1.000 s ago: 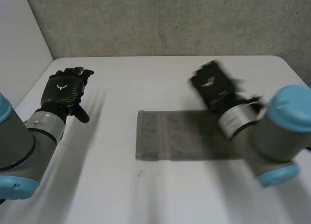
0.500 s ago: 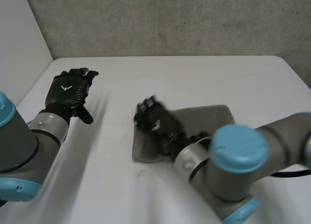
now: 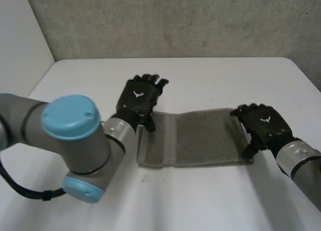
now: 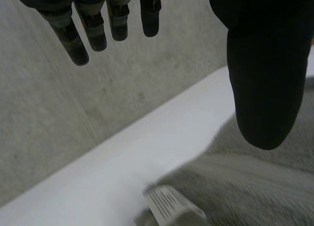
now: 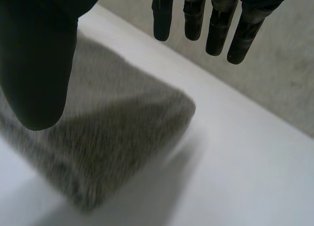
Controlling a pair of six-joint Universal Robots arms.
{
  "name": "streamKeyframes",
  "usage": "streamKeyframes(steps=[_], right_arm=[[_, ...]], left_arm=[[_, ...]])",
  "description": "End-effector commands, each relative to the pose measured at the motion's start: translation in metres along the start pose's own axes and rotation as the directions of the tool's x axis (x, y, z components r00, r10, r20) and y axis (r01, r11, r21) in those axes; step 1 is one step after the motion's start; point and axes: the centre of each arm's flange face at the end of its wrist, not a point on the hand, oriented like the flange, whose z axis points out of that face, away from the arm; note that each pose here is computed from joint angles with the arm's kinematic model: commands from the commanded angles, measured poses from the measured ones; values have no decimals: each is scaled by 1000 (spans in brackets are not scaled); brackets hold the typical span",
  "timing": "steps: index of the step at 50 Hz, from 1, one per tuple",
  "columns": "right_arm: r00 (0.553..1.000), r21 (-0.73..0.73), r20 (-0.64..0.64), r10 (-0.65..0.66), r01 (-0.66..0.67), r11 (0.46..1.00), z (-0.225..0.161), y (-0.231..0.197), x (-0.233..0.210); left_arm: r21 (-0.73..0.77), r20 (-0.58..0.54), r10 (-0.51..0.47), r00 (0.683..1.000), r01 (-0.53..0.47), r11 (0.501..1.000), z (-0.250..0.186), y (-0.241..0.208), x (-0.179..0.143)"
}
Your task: Fold the towel.
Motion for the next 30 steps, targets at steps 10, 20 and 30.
streamKeyframes(steps=[10,20,30], right_arm=[[1000,-87,-1,-16,16,996,14,36,9],[999,-34,-24,-43,42,999,23,35,12],[1000,-67,-13,-14,13,998,19,40,8]], left_arm=[[-76,75,-21,997,27,997,1,7,5],[-2,102,-107,989,108,994,-18,-26,-9],[37,169,-146,975,142,989,-27,-40,-39]])
